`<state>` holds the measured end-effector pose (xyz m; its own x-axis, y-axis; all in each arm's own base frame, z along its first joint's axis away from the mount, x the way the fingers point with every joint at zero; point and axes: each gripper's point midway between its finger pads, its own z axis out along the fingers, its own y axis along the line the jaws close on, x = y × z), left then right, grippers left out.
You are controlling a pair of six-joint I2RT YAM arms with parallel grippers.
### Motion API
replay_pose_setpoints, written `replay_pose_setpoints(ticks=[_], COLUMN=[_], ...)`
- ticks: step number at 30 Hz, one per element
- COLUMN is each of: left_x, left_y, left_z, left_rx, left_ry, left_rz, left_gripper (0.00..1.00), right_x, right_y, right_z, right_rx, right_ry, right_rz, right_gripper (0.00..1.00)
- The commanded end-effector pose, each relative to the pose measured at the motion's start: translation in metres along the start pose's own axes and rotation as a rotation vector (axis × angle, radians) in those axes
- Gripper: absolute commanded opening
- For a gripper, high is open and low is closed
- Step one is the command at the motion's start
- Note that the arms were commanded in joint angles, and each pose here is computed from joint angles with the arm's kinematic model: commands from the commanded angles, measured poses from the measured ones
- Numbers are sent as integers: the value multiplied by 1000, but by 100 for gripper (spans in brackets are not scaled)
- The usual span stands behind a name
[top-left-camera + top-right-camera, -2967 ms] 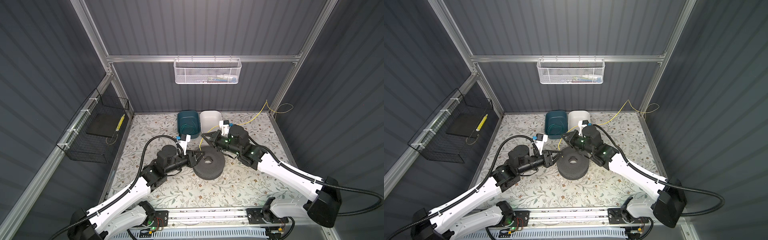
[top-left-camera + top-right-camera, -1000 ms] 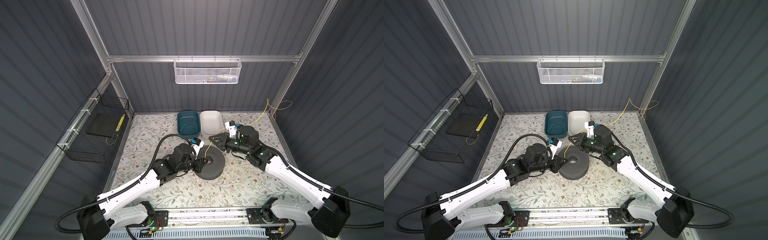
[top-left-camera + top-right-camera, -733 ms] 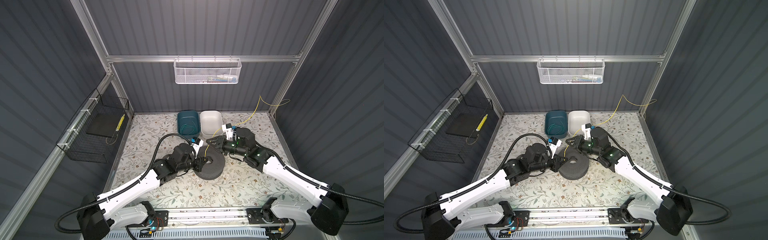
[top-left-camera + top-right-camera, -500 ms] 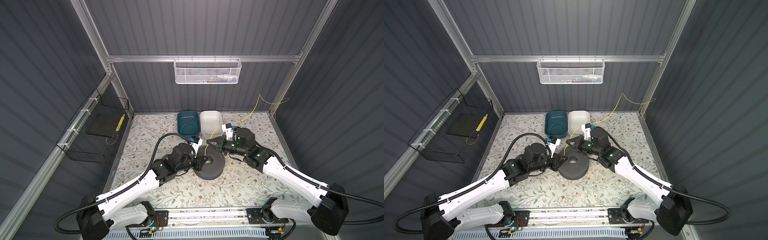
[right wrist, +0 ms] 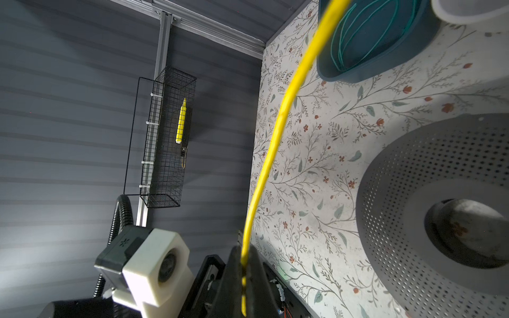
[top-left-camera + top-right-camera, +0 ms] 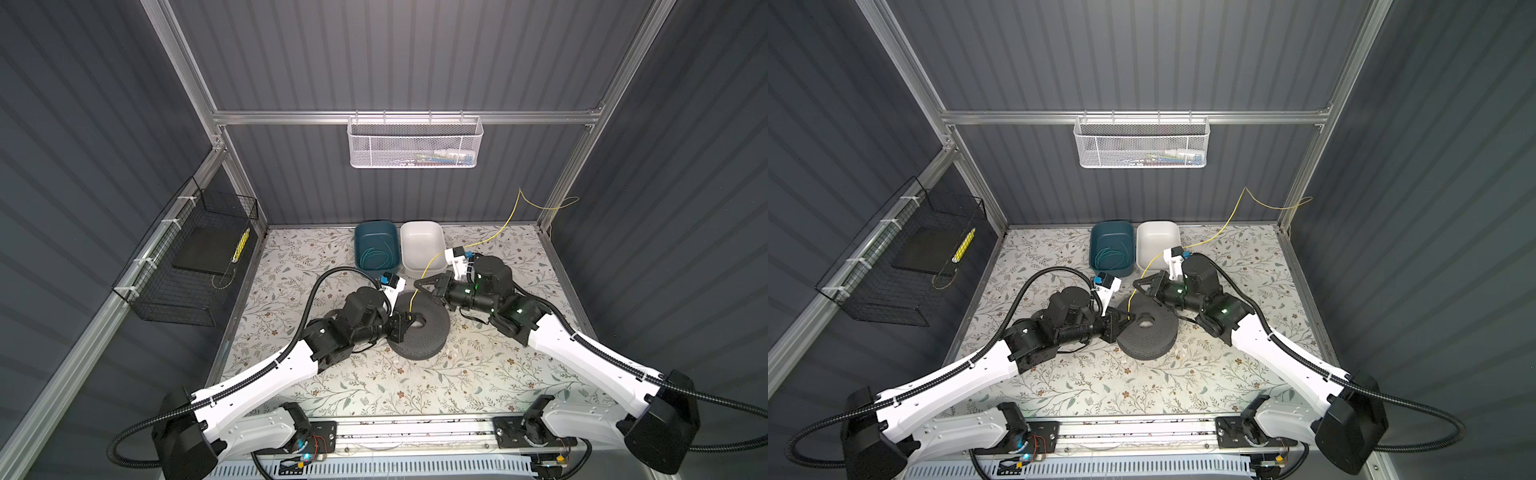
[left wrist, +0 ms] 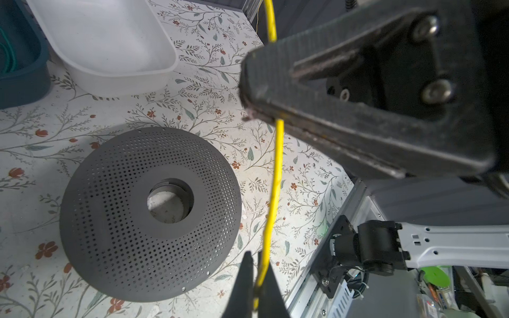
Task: Wrap the cables
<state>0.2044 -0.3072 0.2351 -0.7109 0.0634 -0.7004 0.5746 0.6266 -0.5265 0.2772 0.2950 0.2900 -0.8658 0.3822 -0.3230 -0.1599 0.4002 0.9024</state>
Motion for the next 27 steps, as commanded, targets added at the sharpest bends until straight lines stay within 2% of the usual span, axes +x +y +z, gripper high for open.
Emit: replay_pose_setpoints(ticks=[1,5,7,9,12,17,21,24,27], left_x=[15,12,13,21,32,38,42,46,51], left_y=[13,26,37,49,65,98,104,107,112], left_z=[-11,-34,-43,-43,-32,-16,2,17,30], left_rx=[-61,-121,-145,-153,-107,4,123,200,208], left_ry=[33,-51,-104,-111,-110,-176,-167,-113,-79], left_rz=[-7,-24,-56,-98,-204,-423,-517,-562,-581], left_gripper=[55,85,93,94,94,89,82,69,66], right_x=[-21,-31,-33,-33,-35,-31,-28,-28,-27], right_y=[14,5,-5,-5,-15,-34,-41,-41,-43], right_z=[-15,-26,-29,-41,-48,-52,-50,-51,-50], right_rx=[-14,-7,15,4,21,24,28,29,33], right_ry=[-75,-111,-121,-146,-188,-225,-208,-206,-198], right_rz=[-54,-43,-33,-39,-43,-22,-9,-10,-5], right_gripper=[0,0,0,0,0,0,0,0,0])
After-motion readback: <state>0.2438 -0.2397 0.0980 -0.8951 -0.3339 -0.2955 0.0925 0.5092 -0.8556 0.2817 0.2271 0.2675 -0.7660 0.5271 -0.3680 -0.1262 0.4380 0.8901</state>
